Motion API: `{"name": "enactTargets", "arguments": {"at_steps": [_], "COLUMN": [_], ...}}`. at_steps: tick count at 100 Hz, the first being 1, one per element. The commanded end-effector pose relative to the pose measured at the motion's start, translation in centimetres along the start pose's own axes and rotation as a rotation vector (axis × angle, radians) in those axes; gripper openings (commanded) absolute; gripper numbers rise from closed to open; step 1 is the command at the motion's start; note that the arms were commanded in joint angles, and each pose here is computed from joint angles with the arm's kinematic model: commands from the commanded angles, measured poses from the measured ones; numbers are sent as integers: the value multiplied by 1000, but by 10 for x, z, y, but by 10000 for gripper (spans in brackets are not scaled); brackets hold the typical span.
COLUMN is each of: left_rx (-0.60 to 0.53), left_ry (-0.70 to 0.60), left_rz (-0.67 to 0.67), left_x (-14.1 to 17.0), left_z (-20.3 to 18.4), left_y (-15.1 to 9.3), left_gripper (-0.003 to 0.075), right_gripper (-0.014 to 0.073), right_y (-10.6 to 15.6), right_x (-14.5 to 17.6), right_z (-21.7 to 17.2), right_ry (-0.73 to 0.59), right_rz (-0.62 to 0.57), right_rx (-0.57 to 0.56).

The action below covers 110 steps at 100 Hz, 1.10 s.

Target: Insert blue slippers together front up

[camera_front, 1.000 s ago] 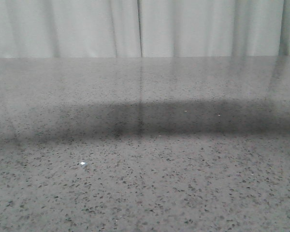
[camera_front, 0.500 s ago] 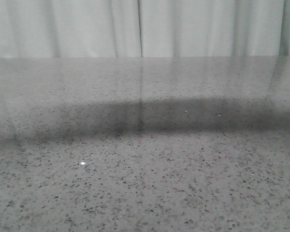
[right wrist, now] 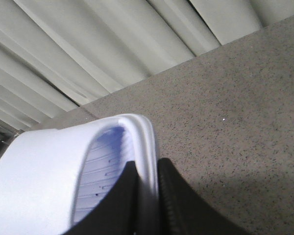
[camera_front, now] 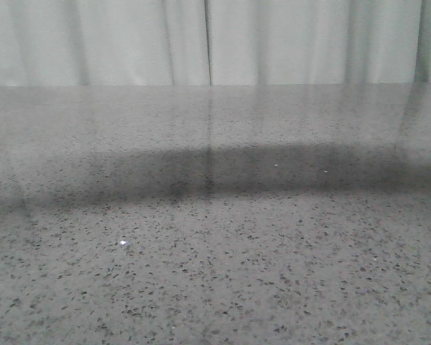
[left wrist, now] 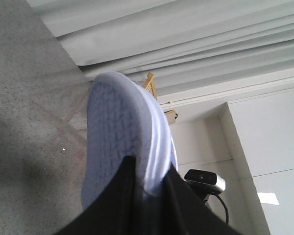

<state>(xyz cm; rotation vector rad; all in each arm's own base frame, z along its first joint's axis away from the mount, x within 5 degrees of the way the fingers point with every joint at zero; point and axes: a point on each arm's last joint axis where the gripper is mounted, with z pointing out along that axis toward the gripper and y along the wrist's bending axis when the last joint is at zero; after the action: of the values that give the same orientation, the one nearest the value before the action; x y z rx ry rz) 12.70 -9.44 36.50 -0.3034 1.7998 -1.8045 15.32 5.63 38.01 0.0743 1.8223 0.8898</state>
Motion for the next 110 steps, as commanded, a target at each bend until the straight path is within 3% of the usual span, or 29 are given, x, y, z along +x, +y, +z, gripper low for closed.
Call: {"name": "enactTargets", "arguments": {"at_steps": [1,13,27,65,110], "left_rx": [92,65,32,-125,-323], "left_ry": [70,46,48,39,63], "left_rz": [-34,-25,-29,-38,-87], "left_x": [6,4,1,-13,-30], "left_z": [0,1,5,21,43], "left_y": [-17,-14,-7,23,71], "left_gripper": [16,16,16,16,16], "right_gripper": [143,311,398,398,398], "right_y": [9,6,2,2,4], "right_x": [-11,-14,-20,-39,-40], "right_z": [-4,-4,-5,-26,-30], "right_ry": [-57,-86,-153,-402,-420], "right_rz": [-28,-64,-96,-183,-214], "right_rx": [-17,19,68,162,168]}}
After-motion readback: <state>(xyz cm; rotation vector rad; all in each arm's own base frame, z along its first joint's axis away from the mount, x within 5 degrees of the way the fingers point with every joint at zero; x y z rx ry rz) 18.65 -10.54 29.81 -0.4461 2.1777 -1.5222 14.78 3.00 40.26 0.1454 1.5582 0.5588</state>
